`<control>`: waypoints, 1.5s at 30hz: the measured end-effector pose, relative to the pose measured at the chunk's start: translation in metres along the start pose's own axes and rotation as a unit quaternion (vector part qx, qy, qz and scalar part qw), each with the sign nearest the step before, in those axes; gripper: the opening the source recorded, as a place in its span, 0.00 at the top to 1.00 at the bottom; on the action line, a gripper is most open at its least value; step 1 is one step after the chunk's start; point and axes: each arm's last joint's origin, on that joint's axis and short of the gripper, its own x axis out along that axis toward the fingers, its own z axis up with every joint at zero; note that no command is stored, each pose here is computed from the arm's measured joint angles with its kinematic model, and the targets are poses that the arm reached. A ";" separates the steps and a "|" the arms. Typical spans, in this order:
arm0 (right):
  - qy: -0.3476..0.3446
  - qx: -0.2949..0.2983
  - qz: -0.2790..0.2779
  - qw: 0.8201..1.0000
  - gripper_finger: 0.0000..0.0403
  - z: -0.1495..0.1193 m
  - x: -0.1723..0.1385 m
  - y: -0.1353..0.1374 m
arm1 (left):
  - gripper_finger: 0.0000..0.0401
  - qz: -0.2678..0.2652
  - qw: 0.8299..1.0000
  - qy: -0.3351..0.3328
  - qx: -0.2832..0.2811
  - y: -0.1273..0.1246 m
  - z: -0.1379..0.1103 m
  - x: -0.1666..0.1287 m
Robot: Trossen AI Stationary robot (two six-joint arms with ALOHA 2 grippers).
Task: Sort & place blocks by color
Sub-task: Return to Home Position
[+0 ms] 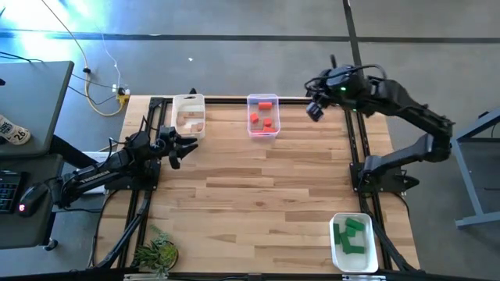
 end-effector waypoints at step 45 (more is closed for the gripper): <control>-0.261 0.184 0.196 0.927 1.00 -0.277 0.047 0.023 | 0.61 -0.001 1.000 0.001 0.001 0.000 0.000 0.000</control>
